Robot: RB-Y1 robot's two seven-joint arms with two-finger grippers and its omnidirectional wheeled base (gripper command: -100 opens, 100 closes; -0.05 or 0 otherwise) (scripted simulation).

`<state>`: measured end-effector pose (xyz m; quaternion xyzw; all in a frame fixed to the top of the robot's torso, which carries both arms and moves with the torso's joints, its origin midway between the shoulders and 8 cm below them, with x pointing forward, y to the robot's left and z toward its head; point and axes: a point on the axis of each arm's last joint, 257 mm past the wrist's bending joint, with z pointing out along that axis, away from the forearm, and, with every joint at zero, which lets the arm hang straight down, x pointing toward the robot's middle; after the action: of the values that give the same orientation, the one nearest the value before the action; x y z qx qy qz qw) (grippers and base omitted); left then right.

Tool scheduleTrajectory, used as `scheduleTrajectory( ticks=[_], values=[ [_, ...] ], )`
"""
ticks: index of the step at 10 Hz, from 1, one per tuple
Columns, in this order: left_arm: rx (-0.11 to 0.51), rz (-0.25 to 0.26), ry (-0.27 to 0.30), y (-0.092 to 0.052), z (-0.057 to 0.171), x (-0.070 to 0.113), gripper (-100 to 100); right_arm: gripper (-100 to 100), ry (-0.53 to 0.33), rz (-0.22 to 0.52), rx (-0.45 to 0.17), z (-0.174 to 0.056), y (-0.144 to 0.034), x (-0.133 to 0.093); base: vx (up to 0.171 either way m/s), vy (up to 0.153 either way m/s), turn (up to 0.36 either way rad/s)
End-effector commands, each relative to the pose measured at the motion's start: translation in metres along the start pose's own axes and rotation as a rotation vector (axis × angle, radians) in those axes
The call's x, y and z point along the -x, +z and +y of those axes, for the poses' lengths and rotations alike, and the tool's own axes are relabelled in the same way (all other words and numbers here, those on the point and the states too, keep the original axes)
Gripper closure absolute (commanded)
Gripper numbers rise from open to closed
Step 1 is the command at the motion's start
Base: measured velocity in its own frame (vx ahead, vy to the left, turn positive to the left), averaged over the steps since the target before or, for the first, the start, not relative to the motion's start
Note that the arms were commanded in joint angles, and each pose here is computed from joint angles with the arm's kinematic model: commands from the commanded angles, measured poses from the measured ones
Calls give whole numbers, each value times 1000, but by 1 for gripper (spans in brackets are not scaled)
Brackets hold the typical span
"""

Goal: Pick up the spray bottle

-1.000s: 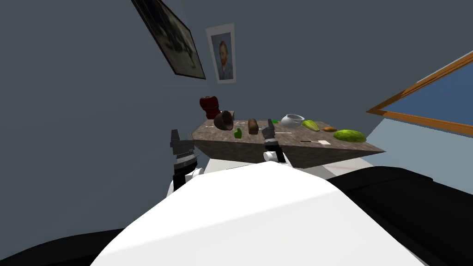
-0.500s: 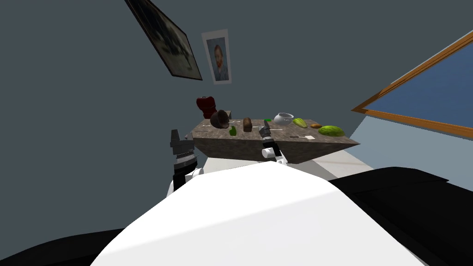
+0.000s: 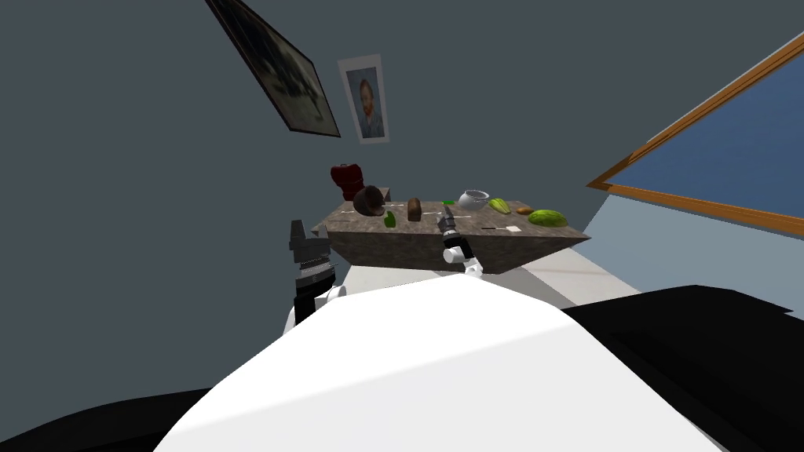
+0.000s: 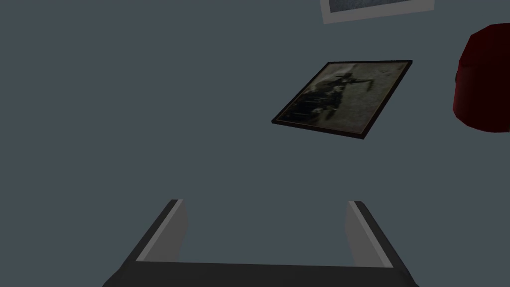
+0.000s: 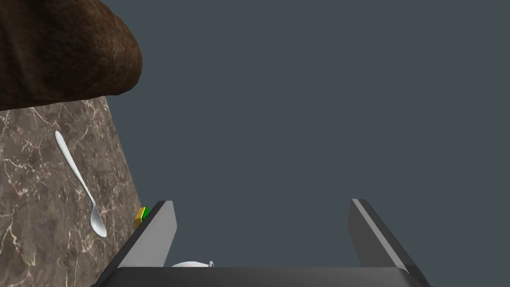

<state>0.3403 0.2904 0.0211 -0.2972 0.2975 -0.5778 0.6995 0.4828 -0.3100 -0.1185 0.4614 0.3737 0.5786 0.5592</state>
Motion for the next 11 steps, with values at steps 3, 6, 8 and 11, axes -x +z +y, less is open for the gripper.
scheduleTrajectory(
  ticks=[3,6,8,11],
  values=[
    [0,0,0,0,0,0,0,-100,68,-6,-91,-33,19,1,-91,-96,3],
    [0,0,0,0,0,0,0,-100,148,-4,-176,-60,37,-3,-66,-66,16],
    [0,0,0,0,0,0,0,-100,192,-6,-227,-78,45,-5,-60,-64,33],
    [0,0,0,0,0,0,0,-100,248,-10,-299,-104,51,-7,-45,-68,38]
  ],
)
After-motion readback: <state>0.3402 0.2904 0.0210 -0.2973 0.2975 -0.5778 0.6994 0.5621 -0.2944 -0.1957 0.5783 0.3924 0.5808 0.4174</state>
